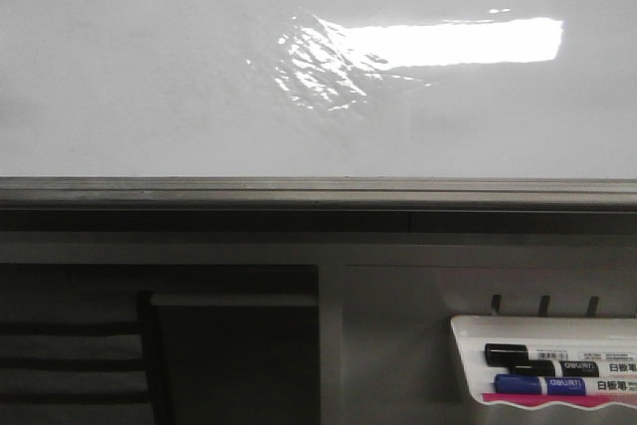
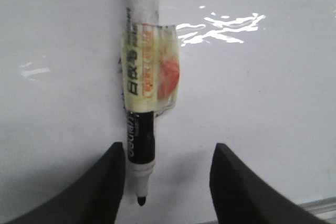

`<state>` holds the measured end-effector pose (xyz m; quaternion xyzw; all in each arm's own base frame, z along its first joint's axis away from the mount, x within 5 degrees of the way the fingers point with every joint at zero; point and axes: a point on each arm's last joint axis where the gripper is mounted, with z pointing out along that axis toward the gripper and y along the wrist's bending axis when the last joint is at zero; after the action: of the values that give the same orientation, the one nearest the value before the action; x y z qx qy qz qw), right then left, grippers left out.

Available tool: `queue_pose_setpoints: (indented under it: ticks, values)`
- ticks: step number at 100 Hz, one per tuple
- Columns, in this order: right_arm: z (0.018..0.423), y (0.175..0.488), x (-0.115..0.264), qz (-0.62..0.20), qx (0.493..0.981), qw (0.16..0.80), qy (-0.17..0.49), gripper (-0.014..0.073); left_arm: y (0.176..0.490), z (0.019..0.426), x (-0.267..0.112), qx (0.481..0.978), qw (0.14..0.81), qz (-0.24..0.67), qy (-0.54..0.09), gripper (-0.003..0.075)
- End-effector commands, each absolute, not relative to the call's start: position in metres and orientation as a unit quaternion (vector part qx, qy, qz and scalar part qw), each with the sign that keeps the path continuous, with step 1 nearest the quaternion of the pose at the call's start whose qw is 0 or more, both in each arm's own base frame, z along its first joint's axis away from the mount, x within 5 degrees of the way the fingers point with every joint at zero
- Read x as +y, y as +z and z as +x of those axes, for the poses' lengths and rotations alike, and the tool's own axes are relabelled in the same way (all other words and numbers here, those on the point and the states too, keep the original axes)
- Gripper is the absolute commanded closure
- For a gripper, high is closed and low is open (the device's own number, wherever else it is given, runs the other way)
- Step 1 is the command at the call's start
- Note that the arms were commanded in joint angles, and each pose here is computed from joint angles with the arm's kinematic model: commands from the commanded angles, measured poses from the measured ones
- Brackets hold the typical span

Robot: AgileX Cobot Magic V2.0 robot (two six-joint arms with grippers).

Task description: Write number 7 on whiteboard

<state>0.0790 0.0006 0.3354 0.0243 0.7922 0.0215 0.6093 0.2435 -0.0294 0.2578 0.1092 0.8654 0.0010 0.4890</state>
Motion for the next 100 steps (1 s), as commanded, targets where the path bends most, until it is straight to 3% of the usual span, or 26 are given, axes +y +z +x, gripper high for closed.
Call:
queue_pose_setpoints:
  ticks: [1, 47, 81, 100]
  values:
    - [0.082, 0.352, -0.001, 0.024, 0.760, 0.649, 0.015, 0.0194, 0.277, 0.253, -0.032, 0.827, 0.551, 0.109, 0.005, 0.0387]
    - [0.082, 0.352, -0.001, 0.024, 0.760, 0.649, 0.015, 0.0194, 0.263, 0.267, -0.028, 0.829, 0.547, 0.115, 0.018, 0.0396]
    - [0.082, 0.352, -0.001, 0.024, 0.760, 0.649, 0.015, 0.0194, 0.263, 0.267, -0.028, 0.829, 0.547, 0.115, 0.018, 0.0629]
    - [0.082, 0.352, -0.001, 0.024, 0.760, 0.649, 0.015, 0.0194, 0.263, 0.267, -0.028, 0.829, 0.547, 0.115, 0.018, 0.0720]
